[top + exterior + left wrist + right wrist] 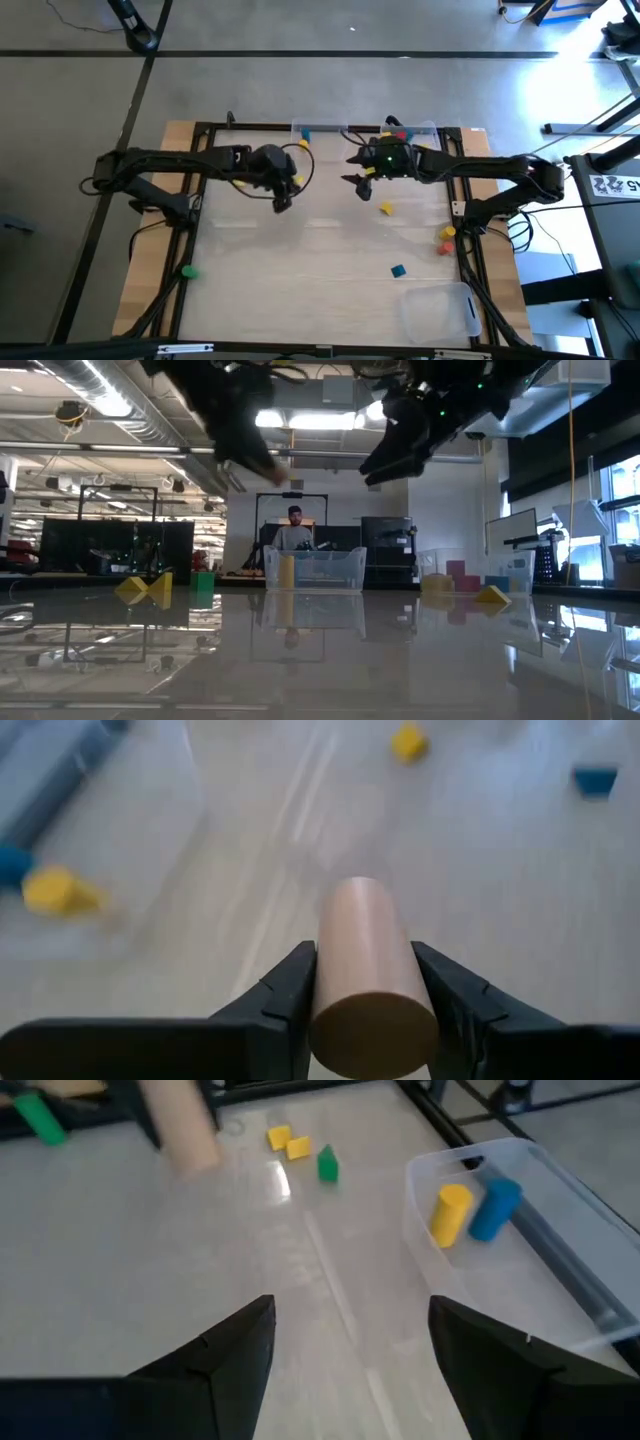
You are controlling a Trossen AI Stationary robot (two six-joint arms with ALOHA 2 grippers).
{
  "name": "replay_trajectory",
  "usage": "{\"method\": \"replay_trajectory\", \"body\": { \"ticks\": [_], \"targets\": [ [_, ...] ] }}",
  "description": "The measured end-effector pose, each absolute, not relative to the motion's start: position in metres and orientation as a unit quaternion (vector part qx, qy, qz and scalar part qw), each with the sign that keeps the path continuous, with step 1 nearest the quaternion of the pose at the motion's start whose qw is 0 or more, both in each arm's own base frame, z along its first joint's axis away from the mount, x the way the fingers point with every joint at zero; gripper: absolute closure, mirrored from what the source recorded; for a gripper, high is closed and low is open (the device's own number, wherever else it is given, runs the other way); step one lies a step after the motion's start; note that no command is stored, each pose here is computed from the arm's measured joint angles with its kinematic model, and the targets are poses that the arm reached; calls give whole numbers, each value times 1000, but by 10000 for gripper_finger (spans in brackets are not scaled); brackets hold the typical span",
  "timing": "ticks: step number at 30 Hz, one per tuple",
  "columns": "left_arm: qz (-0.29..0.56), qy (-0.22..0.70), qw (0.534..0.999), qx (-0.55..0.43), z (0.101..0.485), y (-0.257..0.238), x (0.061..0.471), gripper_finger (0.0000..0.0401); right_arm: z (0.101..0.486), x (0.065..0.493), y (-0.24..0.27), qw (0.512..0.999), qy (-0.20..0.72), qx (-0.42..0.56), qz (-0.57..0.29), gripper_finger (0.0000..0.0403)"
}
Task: Sort blocks by size
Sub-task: Put the brown cylindrical block into the top left transparent bin
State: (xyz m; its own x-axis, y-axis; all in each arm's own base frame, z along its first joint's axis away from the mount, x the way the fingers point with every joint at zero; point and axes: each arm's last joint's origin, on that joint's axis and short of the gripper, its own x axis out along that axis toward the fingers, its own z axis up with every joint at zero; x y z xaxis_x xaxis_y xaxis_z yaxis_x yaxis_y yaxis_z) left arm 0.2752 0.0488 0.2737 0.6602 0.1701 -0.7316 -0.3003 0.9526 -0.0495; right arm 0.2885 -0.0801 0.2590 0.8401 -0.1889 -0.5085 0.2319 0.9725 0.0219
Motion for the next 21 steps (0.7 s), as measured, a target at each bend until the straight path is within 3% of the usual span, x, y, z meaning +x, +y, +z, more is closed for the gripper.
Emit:
{"method": "replay_trajectory", "body": {
  "ticks": [4,13,21],
  "targets": [
    [131,364,919,-71,270,56,288,286,258,299,-81,970,227,29,-82,196],
    [117,320,940,-30,260,62,313,285,253,316,-79,984,177,26,-20,389],
    [114,298,947,-16,261,63,317,283,234,327,-78,980,196,33,-6,376]
  ]
}}
